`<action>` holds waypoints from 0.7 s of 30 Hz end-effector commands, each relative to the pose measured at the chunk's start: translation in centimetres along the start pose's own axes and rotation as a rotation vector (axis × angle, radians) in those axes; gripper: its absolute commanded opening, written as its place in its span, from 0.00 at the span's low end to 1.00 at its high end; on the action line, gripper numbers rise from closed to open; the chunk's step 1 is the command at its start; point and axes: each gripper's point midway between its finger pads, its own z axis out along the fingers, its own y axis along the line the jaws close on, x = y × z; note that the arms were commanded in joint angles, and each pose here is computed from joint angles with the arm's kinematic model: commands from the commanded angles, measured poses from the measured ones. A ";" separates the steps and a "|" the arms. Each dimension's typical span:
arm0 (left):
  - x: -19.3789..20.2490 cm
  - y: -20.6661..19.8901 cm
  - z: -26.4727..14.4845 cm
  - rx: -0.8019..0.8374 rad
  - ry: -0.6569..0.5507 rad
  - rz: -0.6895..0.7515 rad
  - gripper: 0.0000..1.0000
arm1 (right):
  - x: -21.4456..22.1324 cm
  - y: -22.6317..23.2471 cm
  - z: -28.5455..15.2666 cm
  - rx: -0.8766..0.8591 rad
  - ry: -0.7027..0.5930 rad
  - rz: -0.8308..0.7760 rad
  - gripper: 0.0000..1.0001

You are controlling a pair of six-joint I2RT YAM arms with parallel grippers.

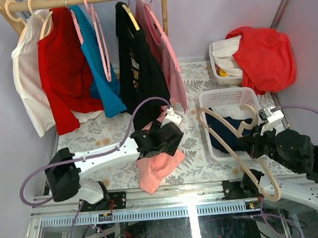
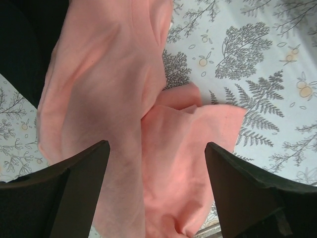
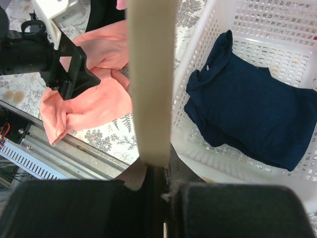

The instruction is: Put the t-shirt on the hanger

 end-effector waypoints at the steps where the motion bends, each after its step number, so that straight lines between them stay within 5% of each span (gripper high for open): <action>1: 0.5 0.8 1.3 -0.034 0.012 -0.024 0.78 | -1.0 0.8 0.1 -0.032 -0.043 0.030 0.00; 9: 0.8 4.4 2.8 -0.164 0.010 -0.047 0.75 | -0.8 0.7 0.2 -0.030 -0.041 0.029 0.00; 13: 0.7 6.5 3.0 -0.230 0.004 -0.072 0.63 | -0.7 0.9 0.3 -0.037 -0.039 0.028 0.00; 19: -0.2 8.1 1.8 -0.244 -0.035 -0.115 0.01 | -0.6 1.4 0.6 -0.057 -0.033 0.023 0.00; 21: -1.3 7.7 0.5 -0.196 -0.071 -0.144 0.00 | -0.4 2.0 0.9 -0.085 -0.028 0.024 0.00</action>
